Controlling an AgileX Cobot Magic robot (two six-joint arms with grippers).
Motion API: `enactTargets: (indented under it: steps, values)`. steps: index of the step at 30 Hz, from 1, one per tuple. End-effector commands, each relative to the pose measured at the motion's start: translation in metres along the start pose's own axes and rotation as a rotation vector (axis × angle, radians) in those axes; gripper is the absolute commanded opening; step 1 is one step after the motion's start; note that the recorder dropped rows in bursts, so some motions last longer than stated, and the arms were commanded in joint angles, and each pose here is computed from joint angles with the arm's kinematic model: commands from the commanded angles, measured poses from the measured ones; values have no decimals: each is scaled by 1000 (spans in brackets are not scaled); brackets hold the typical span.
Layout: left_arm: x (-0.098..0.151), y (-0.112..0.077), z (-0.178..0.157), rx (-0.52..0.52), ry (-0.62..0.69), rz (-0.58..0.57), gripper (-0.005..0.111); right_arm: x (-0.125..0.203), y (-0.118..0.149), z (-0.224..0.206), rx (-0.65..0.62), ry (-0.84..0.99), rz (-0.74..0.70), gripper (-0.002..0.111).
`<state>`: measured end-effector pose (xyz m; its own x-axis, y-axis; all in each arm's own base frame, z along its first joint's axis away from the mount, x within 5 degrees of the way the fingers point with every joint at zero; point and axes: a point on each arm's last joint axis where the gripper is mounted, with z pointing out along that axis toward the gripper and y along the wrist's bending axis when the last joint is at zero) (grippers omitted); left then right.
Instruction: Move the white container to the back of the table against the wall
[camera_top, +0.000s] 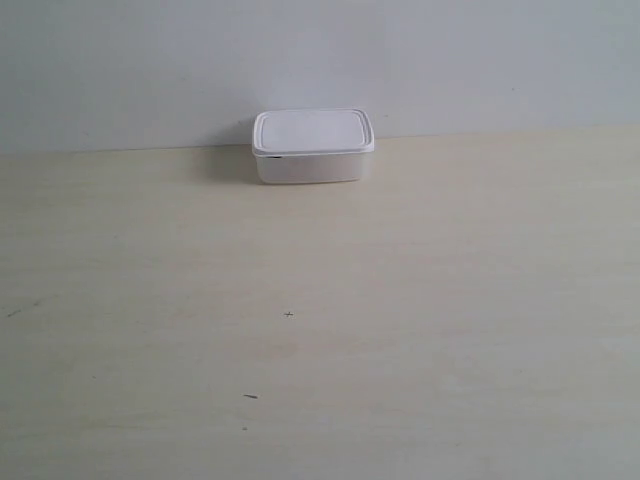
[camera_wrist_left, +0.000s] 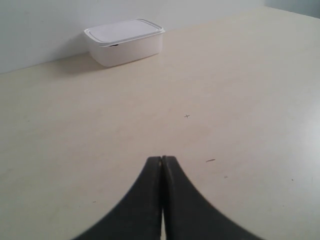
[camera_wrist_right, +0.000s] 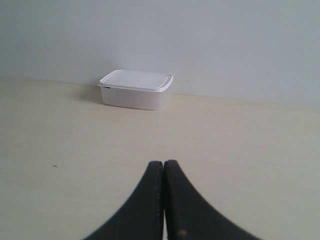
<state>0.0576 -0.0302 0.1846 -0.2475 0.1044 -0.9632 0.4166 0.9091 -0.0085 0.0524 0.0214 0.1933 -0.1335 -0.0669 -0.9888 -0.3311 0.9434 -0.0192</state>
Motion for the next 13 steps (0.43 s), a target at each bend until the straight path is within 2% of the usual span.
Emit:
enactTargets:
  steps: [1,13]
  values:
    - [0,0,0,-2,-5,-2,0,1,0,0,6,-5,-9,0]
    - [1,-1,0,6,8,-2,0,1,0,0,6,-5,-9,0]
